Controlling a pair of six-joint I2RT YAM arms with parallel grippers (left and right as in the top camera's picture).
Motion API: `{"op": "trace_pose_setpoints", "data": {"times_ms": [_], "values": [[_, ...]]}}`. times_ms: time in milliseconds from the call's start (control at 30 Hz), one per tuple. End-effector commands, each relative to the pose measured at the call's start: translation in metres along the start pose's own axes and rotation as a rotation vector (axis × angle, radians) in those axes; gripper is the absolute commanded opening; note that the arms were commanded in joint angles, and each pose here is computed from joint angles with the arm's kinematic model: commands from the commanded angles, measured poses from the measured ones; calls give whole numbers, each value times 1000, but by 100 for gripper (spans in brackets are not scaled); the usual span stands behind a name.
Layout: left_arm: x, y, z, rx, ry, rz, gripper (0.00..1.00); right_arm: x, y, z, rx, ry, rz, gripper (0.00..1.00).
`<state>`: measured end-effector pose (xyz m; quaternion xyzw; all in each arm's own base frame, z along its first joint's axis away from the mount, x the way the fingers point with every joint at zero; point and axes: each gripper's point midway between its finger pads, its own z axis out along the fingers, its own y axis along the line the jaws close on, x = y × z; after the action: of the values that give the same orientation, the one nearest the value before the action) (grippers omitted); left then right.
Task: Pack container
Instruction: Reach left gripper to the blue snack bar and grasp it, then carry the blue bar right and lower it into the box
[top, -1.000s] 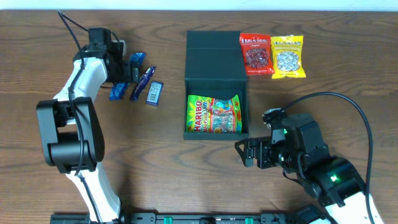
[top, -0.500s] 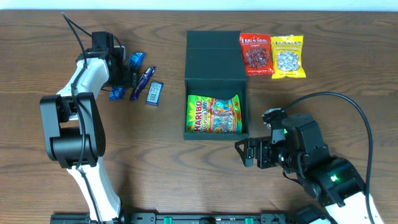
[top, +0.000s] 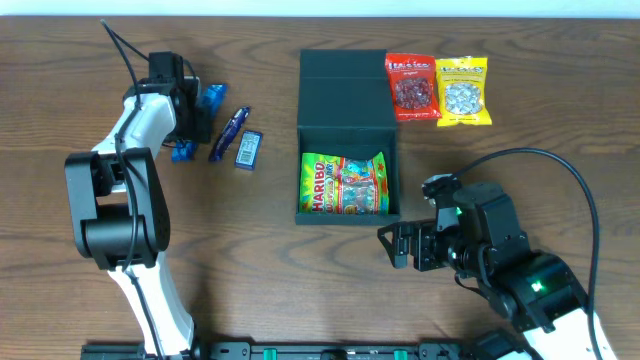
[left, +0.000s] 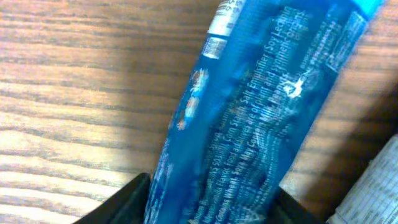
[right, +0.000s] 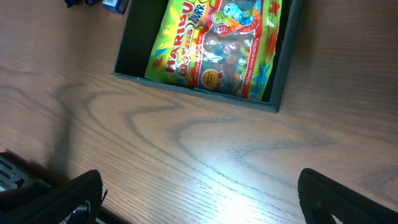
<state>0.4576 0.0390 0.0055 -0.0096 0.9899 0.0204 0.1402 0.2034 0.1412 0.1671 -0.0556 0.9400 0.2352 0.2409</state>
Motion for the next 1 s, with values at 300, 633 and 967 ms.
{"op": "trace_pose_setpoints", "data": {"times_ms": [300, 633, 967], "values": [[2, 8, -20, -43, 22, 1, 29, -5, 3, -4, -8, -14, -8, 99], [-28, -2, -100, -44, -161, 28, 19, -5, 3, -4, -8, -14, -8, 99], [-18, -78, -138, 3, -190, 381, 10, -5, 3, -4, -8, -14, -8, 99]]}}
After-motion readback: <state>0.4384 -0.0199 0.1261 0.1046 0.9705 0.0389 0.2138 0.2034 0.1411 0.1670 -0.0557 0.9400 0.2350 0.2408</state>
